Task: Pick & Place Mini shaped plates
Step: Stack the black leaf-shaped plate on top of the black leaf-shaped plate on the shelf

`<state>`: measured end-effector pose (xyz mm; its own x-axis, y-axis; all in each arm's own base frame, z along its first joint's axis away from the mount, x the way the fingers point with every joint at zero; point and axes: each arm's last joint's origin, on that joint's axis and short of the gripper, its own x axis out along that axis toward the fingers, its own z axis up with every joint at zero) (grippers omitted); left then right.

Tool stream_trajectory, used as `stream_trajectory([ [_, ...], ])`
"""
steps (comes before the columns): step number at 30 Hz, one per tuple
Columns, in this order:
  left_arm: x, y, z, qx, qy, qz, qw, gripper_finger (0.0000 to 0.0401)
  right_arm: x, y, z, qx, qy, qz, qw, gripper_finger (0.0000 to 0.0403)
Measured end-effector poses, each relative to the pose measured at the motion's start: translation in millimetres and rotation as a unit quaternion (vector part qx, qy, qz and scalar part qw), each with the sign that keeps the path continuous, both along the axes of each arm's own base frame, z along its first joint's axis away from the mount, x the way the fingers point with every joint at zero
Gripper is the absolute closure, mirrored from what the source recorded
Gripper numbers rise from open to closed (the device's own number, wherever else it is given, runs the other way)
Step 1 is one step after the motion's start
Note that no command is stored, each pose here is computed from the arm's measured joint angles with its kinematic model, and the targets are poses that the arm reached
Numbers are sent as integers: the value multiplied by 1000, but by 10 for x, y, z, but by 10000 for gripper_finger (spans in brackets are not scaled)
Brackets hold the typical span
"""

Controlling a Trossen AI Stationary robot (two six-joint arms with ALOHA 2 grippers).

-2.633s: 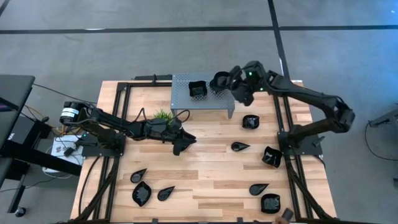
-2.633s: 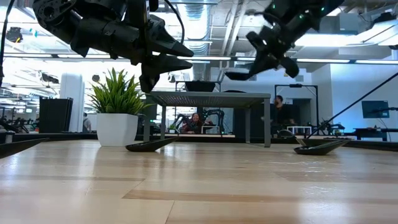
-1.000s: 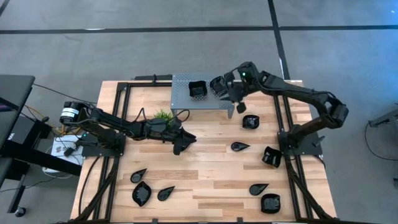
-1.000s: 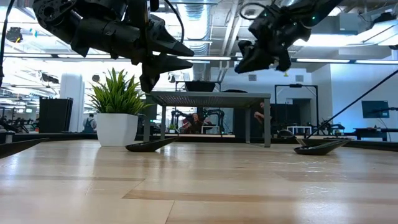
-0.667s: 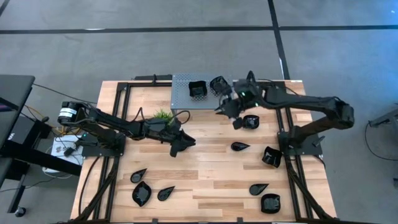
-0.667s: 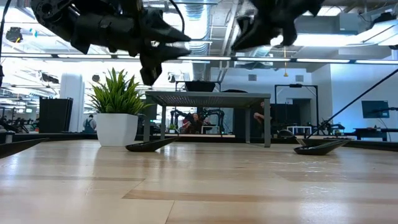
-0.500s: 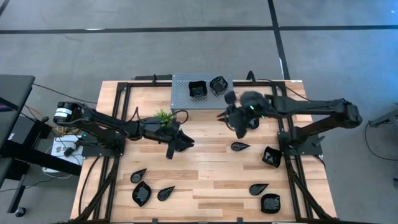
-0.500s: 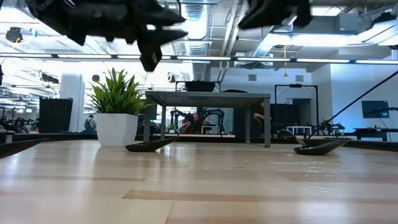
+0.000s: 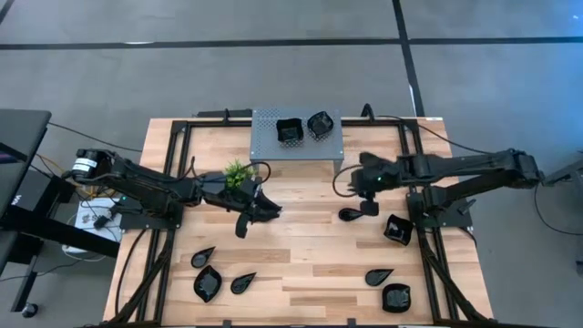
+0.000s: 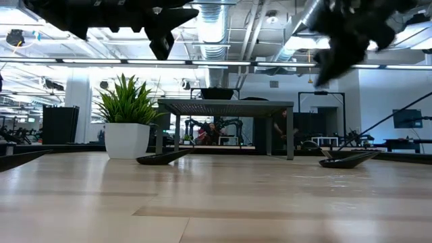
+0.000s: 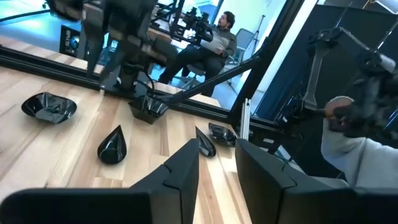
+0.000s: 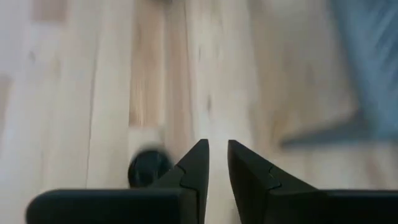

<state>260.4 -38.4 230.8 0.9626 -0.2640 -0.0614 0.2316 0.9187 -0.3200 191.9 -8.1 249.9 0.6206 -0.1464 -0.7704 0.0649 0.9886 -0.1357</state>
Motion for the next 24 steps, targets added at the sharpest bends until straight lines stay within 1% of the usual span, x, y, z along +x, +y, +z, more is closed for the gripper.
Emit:
stream_trajectory([
  [2, 0, 0, 0, 0, 0, 0, 1000, 295, -29, 1, -136, 18, 35, -23, 999, 349],
  [6, 2, 10, -1, 0, 0, 2, 1000, 295, -82, 2, -278, 35, 111, -52, 992, 349],
  [10, 2, 11, -1, 0, 0, 3, 1000, 295, -18, -13, -360, 37, 134, -59, 989, 349],
  [13, 2, 12, -1, 0, 0, 4, 1000, 295, 39, -39, -466, 39, 165, -68, 983, 345],
  [16, 2, 12, -1, 0, 0, 5, 1000, 295, 102, -92, -593, 41, 199, -82, 976, 332],
  [21, 3, 13, -1, 0, 0, 5, 1000, 295, 175, -203, -803, 44, 253, -105, 961, 299],
  [24, 3, 13, -1, 0, 0, 6, 1000, 295, 193, -262, -888, 25, 275, -124, 953, 281],
])
